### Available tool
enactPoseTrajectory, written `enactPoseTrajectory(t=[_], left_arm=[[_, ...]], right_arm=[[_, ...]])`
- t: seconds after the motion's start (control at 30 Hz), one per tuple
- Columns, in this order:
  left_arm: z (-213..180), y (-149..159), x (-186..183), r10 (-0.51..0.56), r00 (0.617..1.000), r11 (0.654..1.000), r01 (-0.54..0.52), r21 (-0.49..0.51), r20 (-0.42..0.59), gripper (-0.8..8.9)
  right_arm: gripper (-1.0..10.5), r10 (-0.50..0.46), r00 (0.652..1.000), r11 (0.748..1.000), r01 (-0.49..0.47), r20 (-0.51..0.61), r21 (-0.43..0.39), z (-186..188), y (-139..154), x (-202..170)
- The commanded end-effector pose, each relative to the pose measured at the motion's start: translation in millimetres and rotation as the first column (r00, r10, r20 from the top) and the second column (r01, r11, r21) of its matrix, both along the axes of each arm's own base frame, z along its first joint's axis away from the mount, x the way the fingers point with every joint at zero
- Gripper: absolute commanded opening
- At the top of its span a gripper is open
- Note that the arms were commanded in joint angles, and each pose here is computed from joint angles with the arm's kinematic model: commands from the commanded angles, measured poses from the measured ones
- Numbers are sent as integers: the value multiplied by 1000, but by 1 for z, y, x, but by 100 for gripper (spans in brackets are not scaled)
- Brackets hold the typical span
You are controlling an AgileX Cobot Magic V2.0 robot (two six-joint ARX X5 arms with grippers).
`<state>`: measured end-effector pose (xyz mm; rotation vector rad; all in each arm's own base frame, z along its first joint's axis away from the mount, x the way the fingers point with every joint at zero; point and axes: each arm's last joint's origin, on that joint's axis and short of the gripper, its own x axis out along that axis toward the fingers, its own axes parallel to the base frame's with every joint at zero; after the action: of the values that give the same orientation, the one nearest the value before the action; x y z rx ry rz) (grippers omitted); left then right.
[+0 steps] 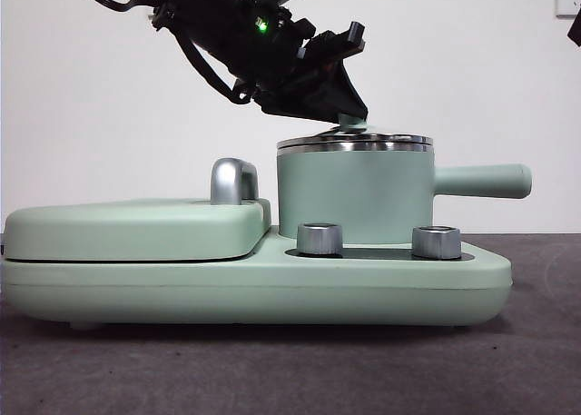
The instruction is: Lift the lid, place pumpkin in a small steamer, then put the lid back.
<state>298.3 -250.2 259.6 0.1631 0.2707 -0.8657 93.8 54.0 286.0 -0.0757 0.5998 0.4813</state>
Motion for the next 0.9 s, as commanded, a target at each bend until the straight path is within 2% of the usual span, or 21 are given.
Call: enactPoseTrajectory(t=[0.03, 0.2, 0.3, 0.4, 0.67, 0.9], left_arm=[[-2, -4, 3, 12, 1000, 1000, -12, 1, 13, 21], [-2, -5, 2, 6, 1000, 1000, -6, 0, 14, 57], [-2, -6, 1, 3, 1000, 1000, -3, 1, 13, 171], [-2, -7, 0, -1, 1000, 1000, 1, 1, 13, 223], [1, -9, -3, -8, 1000, 1000, 8, -9, 17, 223], [27, 3, -14, 8, 1000, 998, -7, -55, 16, 222]], right_arm=[[352, 0, 1000, 1000, 0, 0, 10, 0, 1, 1], [352, 0, 1000, 1000, 0, 0, 10, 0, 1, 1], [352, 0, 1000, 1000, 0, 0, 10, 0, 1, 1], [352, 0, 1000, 1000, 0, 0, 10, 0, 1, 1], [352, 0, 1000, 1000, 0, 0, 9, 0, 1, 1], [352, 0, 1000, 1000, 0, 1, 10, 0, 1, 1]])
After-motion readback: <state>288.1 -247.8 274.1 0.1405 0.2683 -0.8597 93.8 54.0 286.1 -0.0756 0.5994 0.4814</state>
